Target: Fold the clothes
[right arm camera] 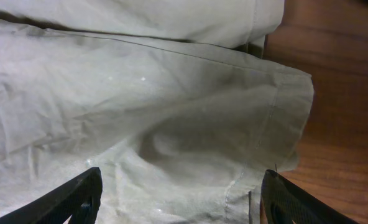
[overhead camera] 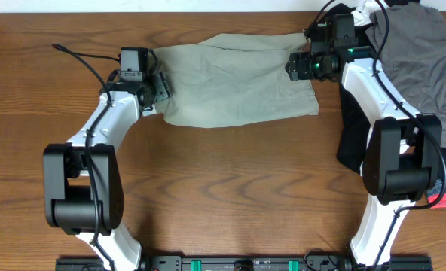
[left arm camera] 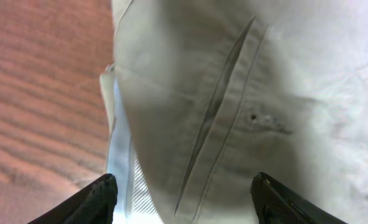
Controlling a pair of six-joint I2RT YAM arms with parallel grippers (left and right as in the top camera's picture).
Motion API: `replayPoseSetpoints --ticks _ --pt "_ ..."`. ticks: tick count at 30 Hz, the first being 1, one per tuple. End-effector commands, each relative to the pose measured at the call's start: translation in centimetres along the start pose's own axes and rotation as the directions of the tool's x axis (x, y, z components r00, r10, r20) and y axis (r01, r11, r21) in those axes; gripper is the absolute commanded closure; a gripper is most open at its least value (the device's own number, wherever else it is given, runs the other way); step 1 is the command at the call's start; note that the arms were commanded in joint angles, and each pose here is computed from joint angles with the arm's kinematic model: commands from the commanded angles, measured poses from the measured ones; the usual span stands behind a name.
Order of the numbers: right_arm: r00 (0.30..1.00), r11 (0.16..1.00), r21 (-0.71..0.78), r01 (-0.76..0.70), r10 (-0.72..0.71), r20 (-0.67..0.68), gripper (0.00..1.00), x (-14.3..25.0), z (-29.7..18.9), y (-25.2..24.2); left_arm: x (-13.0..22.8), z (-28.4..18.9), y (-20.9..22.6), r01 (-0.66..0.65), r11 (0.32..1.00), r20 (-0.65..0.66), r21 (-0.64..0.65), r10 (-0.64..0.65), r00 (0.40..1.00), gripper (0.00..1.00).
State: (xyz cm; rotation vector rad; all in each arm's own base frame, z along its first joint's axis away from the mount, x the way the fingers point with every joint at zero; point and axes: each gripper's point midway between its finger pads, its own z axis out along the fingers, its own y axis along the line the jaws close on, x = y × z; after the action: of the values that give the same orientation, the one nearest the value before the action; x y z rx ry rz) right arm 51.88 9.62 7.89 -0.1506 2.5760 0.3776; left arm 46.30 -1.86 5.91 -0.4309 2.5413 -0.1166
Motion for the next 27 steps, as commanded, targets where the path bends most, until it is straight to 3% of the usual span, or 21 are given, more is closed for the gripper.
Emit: replayPoseSetpoints --ticks 1,4,6,8,11,14,16,27 --pt "0.998 0.999 0.0 0.035 -0.035 0.05 0.2 -1.7 -1.7 0.9 -0.1 1.4 -0.4 -0.042 0.999 -0.01 0.021 0.043 0.999 0.29" --pt "0.998 0.999 0.0 0.035 -0.035 0.05 0.2 -1.7 -1.7 0.9 0.5 2.5 -0.8 -0.05 0.998 -0.025 0.048 0.052 0.998 0.31" --pt "0.998 0.999 0.0 0.035 -0.035 0.05 0.2 -1.7 -1.7 0.9 0.8 2.9 -0.7 -0.051 0.998 -0.036 0.045 0.052 0.998 0.39" --pt "0.998 0.999 0.0 0.035 -0.035 0.051 0.2 -1.7 -1.7 0.9 0.9 3.0 -0.7 -0.051 0.998 -0.04 0.044 0.052 0.998 0.49" --pt "0.998 0.999 0.0 0.035 -0.035 0.051 0.2 -1.7 -1.7 0.9 0.7 2.8 -0.7 -0.051 0.998 -0.034 0.045 0.052 0.998 0.76" --pt "0.998 0.999 0.0 0.035 -0.035 0.051 0.2 -1.7 -1.7 0.9 0.1 2.2 -1.0 -0.051 0.997 -0.014 0.053 0.051 0.999 0.89" --pt "0.998 0.999 0.0 0.035 -0.035 0.05 0.2 -1.7 -1.7 0.9 -0.8 1.3 -1.3 -0.051 0.997 0.009 0.061 0.051 0.999 0.94" --pt "0.998 0.999 -0.003 0.038 -0.038 0.046 0.2 -1.6 -1.6 1.1 -5.7 -6.8 -4.1 0.022 0.986 0.173 0.163 -0.051 0.984 0.94"
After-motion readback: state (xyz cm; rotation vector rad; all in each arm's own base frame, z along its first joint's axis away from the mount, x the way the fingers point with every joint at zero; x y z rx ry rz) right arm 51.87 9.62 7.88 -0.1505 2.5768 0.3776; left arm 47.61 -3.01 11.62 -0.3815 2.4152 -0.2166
